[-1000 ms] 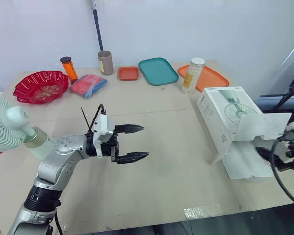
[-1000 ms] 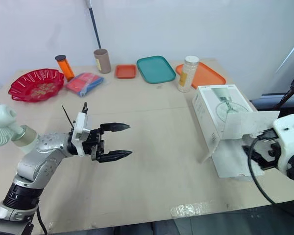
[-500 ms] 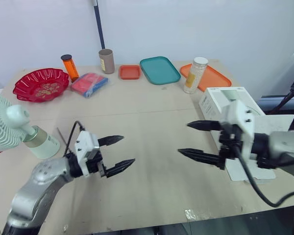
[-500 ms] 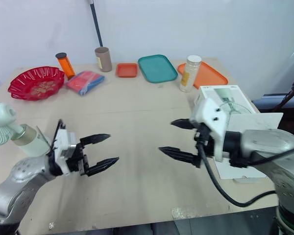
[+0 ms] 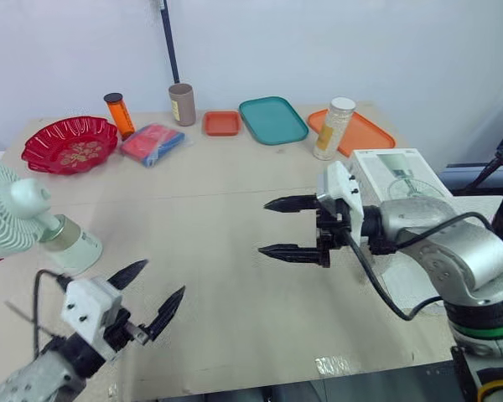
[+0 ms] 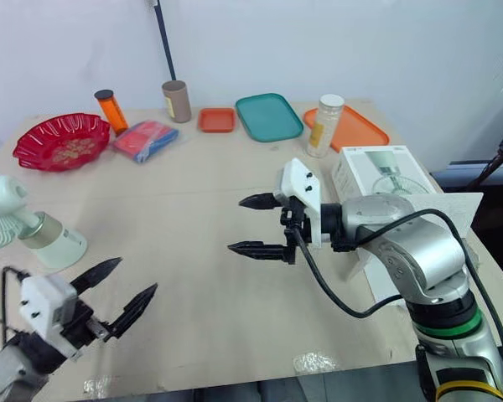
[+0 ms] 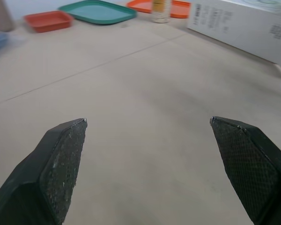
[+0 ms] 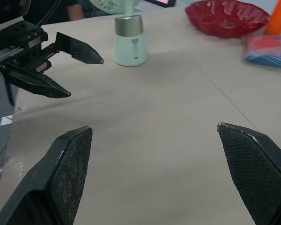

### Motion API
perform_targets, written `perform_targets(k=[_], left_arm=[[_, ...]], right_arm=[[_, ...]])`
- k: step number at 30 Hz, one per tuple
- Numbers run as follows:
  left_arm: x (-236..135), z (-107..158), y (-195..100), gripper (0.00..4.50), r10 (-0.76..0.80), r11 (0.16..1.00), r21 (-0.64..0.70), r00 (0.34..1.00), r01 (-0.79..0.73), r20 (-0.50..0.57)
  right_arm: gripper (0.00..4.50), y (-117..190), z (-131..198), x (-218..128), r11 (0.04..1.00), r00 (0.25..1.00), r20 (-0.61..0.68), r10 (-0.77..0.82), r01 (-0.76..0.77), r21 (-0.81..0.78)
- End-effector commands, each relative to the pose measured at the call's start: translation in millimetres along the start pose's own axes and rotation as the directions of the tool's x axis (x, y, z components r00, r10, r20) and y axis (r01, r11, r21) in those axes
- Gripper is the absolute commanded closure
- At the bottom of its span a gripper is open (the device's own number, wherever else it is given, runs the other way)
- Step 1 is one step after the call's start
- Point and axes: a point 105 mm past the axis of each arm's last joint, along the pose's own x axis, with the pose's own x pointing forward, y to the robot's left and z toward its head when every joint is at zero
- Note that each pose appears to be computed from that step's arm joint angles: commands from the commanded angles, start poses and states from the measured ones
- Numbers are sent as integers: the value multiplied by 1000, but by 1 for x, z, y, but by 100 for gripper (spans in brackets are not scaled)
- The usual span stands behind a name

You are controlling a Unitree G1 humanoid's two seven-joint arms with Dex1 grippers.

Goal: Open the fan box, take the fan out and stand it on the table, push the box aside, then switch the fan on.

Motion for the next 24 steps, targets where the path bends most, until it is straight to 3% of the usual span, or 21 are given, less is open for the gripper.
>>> perform_targets(k=[1,7,11,20,24], left_arm=[[-25,12,14,0,206,977,53,978,-208,43],[-73,4,37,0,497,864,83,867,-497,21],[-104,7,58,0,673,723,152,737,-674,65],[-116,22,100,0,809,538,164,561,-827,175],[-101,28,113,0,802,541,151,562,-827,204]], right_arm=[[15,-4,7,6,997,999,20,43,-42,-58],[15,-7,7,22,992,994,36,104,-102,-74],[15,-5,11,27,989,989,55,136,-132,-70],[15,1,13,34,986,985,77,157,-152,-75],[15,3,12,36,988,987,83,140,-134,-73]])
